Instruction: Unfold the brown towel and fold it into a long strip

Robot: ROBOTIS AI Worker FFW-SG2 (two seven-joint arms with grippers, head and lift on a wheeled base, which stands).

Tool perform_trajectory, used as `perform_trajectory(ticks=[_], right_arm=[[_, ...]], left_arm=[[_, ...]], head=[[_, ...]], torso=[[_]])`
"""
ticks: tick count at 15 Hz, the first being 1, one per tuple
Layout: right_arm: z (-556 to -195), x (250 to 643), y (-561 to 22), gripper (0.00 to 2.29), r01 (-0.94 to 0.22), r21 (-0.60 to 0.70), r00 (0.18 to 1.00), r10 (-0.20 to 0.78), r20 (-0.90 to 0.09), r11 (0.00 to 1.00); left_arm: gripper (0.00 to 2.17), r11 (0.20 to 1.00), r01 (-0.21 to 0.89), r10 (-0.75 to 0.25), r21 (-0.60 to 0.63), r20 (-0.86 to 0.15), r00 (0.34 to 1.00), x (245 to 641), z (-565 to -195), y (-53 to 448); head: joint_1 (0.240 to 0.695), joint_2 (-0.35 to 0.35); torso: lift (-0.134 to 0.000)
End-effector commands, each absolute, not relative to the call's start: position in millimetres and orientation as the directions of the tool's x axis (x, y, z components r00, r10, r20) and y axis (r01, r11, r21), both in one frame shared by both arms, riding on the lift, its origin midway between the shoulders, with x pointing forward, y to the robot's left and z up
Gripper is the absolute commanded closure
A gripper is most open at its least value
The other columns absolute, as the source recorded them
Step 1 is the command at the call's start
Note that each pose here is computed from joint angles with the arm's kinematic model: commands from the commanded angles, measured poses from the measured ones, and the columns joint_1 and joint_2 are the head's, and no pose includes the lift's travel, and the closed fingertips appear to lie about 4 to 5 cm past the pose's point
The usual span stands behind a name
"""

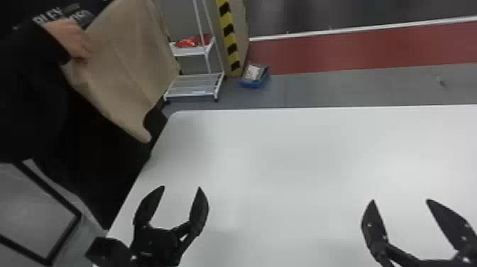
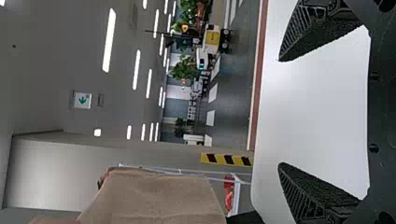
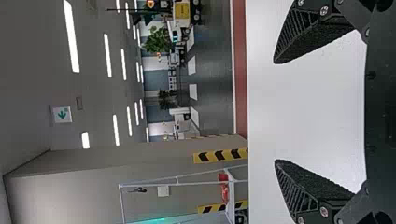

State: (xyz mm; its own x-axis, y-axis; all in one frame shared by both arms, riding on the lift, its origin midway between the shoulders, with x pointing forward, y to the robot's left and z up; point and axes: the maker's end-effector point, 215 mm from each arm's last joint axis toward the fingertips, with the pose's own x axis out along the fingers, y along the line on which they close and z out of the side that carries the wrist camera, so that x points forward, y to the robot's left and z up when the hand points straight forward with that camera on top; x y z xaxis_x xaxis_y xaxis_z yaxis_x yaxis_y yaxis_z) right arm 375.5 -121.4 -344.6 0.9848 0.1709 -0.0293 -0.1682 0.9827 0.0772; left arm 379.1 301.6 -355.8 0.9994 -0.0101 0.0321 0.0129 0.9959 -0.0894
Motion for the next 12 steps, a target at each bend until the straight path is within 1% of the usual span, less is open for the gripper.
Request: perform_trajectory(ticks=[1, 12], right_arm=[[-344.6, 375.5, -121.3, 0.13, -0.168, 0.078, 0.985, 0.17, -0.029, 0.983], [-350.3, 378.3, -121.2, 0.13, -0.168, 0.077, 0.984, 0.171, -0.039, 0.983]], left_arm=[[0.08, 0.996, 0.014, -0.011, -0.09, 0.035, 0.999, 379.1, -355.0, 300.8], [0.08, 0.995, 0.012, -0.01, -0.095, 0.027, 1.0, 379.9, -359.3, 299.9]], head=[[0.695, 0.268], [0.695, 0.265]], torso=[[-0.116], [-0.116]])
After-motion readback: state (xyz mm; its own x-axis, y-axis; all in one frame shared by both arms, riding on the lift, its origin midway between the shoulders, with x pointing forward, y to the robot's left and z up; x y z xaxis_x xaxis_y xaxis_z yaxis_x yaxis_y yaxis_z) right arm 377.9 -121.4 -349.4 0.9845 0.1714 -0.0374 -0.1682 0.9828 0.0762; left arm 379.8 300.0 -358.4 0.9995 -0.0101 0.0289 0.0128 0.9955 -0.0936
